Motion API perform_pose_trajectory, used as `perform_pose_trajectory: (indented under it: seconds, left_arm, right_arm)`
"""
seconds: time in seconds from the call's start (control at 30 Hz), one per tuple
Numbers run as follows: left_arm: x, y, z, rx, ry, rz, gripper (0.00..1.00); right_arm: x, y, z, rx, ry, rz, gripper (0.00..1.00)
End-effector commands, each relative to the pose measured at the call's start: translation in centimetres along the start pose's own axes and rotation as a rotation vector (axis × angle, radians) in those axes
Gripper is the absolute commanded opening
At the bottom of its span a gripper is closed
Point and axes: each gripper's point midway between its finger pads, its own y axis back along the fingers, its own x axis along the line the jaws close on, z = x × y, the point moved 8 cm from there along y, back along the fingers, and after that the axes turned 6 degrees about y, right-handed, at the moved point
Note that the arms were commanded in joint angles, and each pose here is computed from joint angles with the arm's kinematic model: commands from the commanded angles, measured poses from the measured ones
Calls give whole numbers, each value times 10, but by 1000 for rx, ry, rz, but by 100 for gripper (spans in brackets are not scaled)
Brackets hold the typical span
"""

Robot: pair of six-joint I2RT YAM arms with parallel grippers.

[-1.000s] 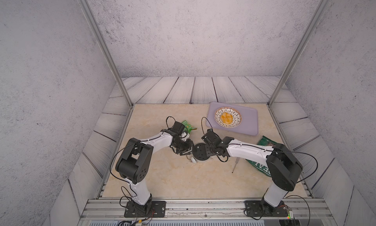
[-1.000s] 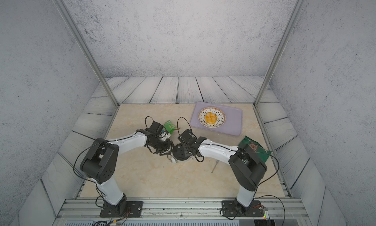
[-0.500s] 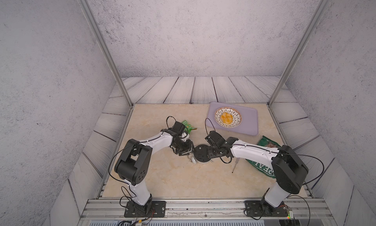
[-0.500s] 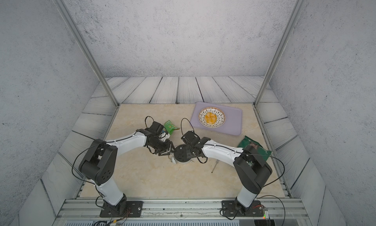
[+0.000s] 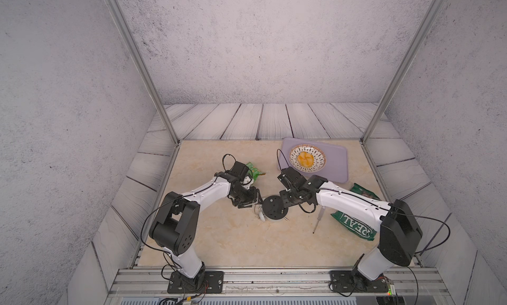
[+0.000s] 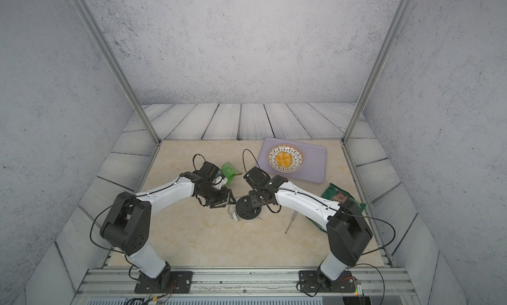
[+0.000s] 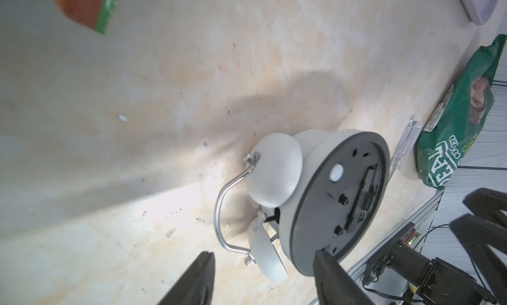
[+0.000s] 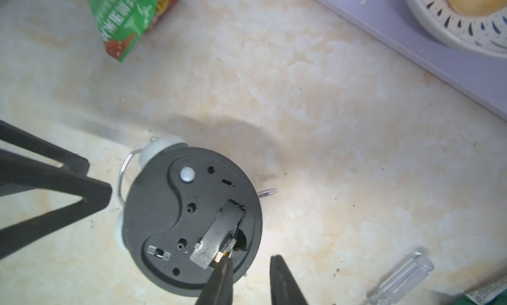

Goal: Remove the battery from the alarm
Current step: Remove the cover from the alarm.

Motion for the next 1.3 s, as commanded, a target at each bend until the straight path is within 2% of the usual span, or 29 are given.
perform_pose_trajectory:
  seconds: [0.0, 0.17, 0.5, 1.07, 1.27]
  left_arm:
    - [-6, 20, -1, -37, -69, 31, 70]
    - [-5, 29, -9, -28, -132, 65, 80]
    - [-11, 10, -16, 48, -160, 12, 80]
    - [-10, 6, -16, 56, -148, 12, 80]
    - [-9, 5, -16, 56, -148, 14, 80]
  right_arm:
    - [5, 4, -10, 121, -14, 60, 29]
    - [10, -11, -14, 165, -163, 91, 26]
    - [4, -35, -11, 198, -317, 0, 18]
    - [14, -57, -9, 244, -327, 51, 17]
    - [14, -55, -7, 246, -319, 49, 9]
